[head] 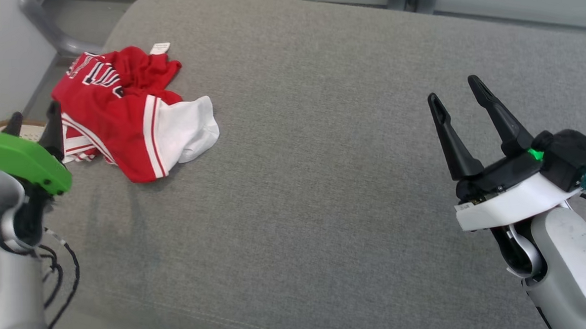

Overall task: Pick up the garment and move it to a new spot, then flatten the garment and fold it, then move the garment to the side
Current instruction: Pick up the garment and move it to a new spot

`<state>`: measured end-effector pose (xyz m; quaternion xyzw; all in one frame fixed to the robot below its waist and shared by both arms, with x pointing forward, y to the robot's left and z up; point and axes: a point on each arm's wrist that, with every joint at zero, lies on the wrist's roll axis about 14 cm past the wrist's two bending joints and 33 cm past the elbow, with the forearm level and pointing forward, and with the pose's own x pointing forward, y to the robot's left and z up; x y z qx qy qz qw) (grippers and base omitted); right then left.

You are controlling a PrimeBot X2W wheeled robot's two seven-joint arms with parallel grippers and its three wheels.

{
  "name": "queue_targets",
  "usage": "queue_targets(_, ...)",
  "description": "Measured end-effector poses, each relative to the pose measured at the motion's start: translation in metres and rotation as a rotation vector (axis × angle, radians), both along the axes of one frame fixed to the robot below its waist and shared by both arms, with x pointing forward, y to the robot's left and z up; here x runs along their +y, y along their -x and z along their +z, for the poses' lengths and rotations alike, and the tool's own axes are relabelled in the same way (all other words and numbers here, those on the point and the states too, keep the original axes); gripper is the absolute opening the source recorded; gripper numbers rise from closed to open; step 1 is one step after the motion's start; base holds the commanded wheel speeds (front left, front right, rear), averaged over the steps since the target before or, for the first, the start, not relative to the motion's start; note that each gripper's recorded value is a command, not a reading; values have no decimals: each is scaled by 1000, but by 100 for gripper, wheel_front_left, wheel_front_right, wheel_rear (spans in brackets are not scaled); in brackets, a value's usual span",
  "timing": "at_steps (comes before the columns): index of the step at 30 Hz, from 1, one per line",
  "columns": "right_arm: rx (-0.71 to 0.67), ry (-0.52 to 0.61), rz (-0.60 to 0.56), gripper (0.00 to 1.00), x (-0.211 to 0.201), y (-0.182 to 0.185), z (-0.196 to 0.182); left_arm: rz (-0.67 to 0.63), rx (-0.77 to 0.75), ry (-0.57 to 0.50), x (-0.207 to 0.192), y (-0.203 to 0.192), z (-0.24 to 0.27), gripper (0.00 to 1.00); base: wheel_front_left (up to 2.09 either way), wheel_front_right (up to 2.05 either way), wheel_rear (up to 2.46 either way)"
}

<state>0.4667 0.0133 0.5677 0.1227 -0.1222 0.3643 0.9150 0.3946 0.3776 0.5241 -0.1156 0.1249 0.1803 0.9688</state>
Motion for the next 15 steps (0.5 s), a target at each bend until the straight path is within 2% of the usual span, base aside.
queue_targets(8,19,-9,-64,100,-27,-19,-16,-84,267,163,-8,-54,-55,100,0,0,0)
queue_targets(15,59,4,-139,100,-56,-25,-33,-75,559,282,-20,-49,-141,100,0,0,0)
